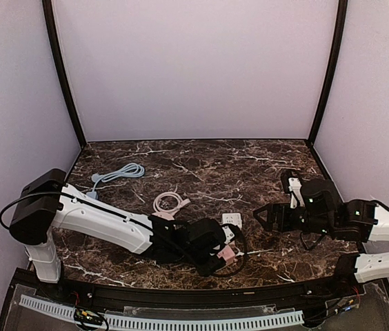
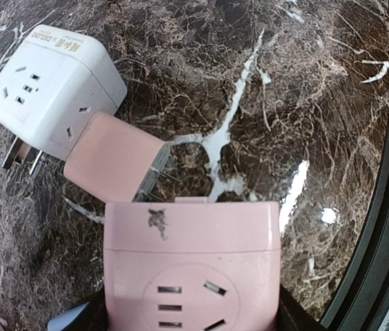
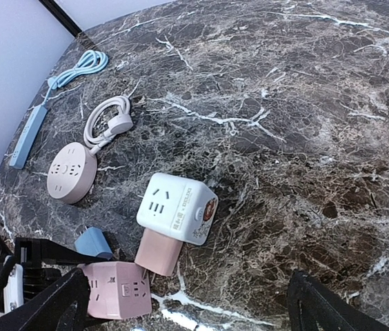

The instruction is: Insert the plug

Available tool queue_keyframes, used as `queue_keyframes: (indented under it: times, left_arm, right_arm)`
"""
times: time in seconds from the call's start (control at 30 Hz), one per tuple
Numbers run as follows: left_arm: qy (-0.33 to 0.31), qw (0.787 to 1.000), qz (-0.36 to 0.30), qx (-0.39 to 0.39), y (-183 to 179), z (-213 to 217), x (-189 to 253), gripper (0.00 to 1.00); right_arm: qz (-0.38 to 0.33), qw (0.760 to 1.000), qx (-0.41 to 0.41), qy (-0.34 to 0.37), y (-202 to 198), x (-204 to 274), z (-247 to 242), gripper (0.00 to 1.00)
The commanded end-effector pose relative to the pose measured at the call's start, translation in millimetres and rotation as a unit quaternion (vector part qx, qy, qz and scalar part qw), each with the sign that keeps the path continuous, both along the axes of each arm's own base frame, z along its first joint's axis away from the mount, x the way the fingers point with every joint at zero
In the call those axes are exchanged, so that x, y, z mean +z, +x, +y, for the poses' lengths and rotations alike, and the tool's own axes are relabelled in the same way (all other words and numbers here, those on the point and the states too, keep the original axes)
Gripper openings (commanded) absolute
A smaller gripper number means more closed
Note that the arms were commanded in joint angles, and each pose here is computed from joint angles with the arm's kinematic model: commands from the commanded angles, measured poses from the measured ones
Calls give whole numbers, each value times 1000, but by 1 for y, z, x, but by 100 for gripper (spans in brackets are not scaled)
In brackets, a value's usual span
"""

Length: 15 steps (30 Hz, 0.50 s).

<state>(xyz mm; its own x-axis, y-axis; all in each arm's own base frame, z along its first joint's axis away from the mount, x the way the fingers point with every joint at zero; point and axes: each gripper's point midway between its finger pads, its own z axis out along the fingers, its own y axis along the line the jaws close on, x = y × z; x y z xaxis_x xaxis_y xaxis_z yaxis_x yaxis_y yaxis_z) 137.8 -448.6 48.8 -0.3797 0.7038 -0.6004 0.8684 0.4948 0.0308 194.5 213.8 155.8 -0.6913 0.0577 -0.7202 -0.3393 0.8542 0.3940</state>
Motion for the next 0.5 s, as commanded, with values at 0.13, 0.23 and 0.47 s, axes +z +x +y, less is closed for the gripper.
queue_keyframes:
  times: [0.13,0.23,0.47]
  left_arm:
    - [-30,999,-12,-23,-4,-4,19,41]
    - [-54,998,-21,-27,-4,-3,34,35]
    - [-115,991,-43,-47,-8,0,64,30]
  right_arm:
    - [-1,1000,12,-3,-3,2,3,99]
    - [-4,1000,16,0,-3,6,5,99]
    - [15,999,36,23,-8,7,16,99]
